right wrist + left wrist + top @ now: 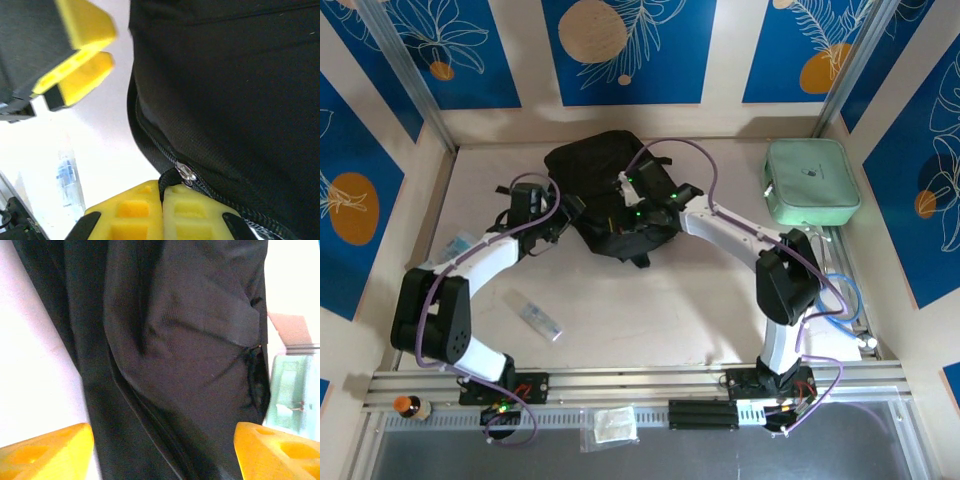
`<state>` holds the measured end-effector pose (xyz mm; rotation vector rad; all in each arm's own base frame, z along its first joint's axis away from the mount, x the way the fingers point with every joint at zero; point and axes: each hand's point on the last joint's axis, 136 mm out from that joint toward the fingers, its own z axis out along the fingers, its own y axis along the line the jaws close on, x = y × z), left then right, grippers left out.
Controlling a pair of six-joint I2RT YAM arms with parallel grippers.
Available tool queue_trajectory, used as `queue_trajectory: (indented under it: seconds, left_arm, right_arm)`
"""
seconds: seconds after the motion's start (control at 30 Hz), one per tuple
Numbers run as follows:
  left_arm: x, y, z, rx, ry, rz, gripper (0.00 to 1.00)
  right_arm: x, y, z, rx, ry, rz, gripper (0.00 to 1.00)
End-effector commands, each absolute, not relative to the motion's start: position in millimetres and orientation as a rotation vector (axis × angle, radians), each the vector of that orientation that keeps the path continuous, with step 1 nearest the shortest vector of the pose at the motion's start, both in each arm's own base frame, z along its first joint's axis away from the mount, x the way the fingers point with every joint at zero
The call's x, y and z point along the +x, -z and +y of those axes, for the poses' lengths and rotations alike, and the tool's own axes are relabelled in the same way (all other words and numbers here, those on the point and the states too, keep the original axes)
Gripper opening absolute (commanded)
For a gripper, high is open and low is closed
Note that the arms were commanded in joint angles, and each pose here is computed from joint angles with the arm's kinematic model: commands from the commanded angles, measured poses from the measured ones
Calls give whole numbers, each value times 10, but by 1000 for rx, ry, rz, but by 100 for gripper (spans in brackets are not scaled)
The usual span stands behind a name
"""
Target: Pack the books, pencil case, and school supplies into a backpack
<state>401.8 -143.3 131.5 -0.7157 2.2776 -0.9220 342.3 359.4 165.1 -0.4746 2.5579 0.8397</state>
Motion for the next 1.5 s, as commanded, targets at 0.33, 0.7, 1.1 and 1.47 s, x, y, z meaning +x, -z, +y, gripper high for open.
queue_trajectory:
  seconds: [0.33, 0.7, 1.1, 1.47]
  left_arm:
    - [4183, -1178, -1631, -810, 1085, 2252, 48]
    - [4299, -1078, -1514, -790, 940, 2277, 0]
    - [4361, -1035, -1498, -740, 881, 2311, 0]
    - [4378, -1062, -1530, -697, 888, 2327, 0]
  right_arm:
    - [3253, -1711, 3781, -527, -932, 2537, 0]
    - [3206, -1602, 3333, -340, -760, 2586, 0]
    - [3172, -1316, 2657, -9, -622, 2675, 0]
    - [3284, -1164, 2419, 80, -563, 2739, 0]
